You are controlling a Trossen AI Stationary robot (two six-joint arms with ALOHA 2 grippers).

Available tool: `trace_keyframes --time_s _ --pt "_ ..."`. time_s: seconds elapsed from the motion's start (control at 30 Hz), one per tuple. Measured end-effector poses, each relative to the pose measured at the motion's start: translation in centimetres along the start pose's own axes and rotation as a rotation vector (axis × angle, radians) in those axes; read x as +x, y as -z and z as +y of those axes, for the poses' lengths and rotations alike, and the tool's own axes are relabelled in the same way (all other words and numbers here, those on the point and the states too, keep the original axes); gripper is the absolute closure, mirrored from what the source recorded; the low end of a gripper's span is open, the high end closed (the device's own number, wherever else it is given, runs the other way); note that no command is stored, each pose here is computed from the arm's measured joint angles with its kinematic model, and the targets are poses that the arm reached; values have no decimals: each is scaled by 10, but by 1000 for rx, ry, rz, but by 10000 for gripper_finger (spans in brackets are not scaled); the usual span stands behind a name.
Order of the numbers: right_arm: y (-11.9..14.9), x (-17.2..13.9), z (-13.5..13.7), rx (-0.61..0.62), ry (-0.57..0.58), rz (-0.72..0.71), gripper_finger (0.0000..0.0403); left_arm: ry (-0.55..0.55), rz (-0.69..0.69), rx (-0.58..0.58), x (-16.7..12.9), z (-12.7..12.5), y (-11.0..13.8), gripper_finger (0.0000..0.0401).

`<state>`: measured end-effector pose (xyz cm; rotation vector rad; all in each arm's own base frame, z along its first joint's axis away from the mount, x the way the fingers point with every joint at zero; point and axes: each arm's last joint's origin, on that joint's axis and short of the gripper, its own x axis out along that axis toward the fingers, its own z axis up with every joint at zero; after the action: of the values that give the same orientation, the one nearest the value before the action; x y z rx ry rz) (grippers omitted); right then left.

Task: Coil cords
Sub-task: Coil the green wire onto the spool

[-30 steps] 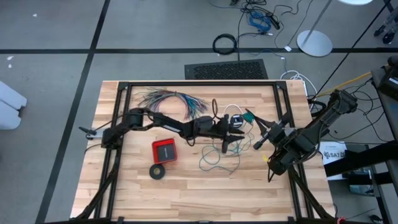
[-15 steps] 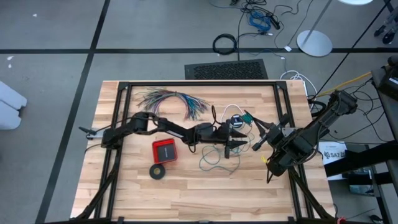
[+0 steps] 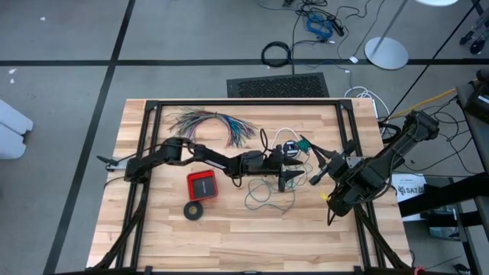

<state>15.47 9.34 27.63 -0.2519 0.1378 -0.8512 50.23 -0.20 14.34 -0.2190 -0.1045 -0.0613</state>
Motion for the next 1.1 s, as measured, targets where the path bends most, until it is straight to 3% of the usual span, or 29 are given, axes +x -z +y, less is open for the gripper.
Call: trace_keyframes --time_s 0.27,0.47,0.8,1.1 --pt "-3 1 3 46 17 -17 403 4 -26 1 0 -3 -2 218" --pt "-4 4 4 59 35 -13 403 73 -47 3 6 -9 -10 245" --pt "-3 5 8 34 36 -11 403 2 55 -13 8 -4 6 277" --pt "-3 5 8 26 36 -11 403 9 4 -9 8 -3 7 303"
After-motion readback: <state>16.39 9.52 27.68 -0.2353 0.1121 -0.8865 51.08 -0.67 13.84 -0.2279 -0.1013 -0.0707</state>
